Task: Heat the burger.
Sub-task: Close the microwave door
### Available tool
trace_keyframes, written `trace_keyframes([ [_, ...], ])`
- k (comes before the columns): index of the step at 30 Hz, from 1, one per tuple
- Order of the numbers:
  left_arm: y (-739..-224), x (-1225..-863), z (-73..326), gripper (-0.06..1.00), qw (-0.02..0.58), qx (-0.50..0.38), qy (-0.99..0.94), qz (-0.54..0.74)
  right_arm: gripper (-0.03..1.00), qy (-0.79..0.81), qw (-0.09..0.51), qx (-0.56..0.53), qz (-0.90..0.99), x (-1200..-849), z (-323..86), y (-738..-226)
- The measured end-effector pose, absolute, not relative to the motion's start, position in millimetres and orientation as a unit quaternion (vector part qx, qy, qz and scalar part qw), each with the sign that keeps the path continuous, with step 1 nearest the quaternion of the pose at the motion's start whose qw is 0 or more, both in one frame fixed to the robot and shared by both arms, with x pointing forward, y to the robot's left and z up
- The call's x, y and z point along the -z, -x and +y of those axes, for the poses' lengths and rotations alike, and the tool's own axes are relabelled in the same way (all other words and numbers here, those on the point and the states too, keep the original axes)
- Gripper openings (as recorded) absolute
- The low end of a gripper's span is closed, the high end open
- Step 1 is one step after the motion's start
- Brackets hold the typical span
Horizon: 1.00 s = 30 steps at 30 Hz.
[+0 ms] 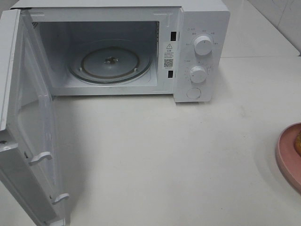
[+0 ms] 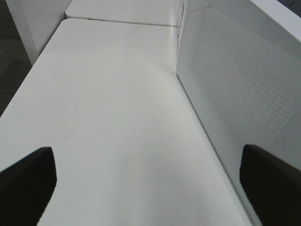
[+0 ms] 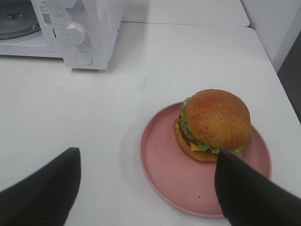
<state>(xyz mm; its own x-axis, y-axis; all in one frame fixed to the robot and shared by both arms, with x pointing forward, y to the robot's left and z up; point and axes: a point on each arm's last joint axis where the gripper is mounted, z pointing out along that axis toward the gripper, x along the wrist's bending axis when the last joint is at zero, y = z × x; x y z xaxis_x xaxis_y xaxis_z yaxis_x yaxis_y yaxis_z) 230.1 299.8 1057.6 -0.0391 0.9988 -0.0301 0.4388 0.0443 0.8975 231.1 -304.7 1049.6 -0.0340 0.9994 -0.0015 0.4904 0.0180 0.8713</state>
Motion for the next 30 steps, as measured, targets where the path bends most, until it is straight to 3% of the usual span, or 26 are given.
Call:
trace_keyframes([
  [30, -230.1, -1057.6, 299.8, 0.98, 0.376, -0.372, -0.582, 0.617, 0.77, -0.599, 0.351, -0.362, 0.621, -1049.6, -304.7, -231.1],
])
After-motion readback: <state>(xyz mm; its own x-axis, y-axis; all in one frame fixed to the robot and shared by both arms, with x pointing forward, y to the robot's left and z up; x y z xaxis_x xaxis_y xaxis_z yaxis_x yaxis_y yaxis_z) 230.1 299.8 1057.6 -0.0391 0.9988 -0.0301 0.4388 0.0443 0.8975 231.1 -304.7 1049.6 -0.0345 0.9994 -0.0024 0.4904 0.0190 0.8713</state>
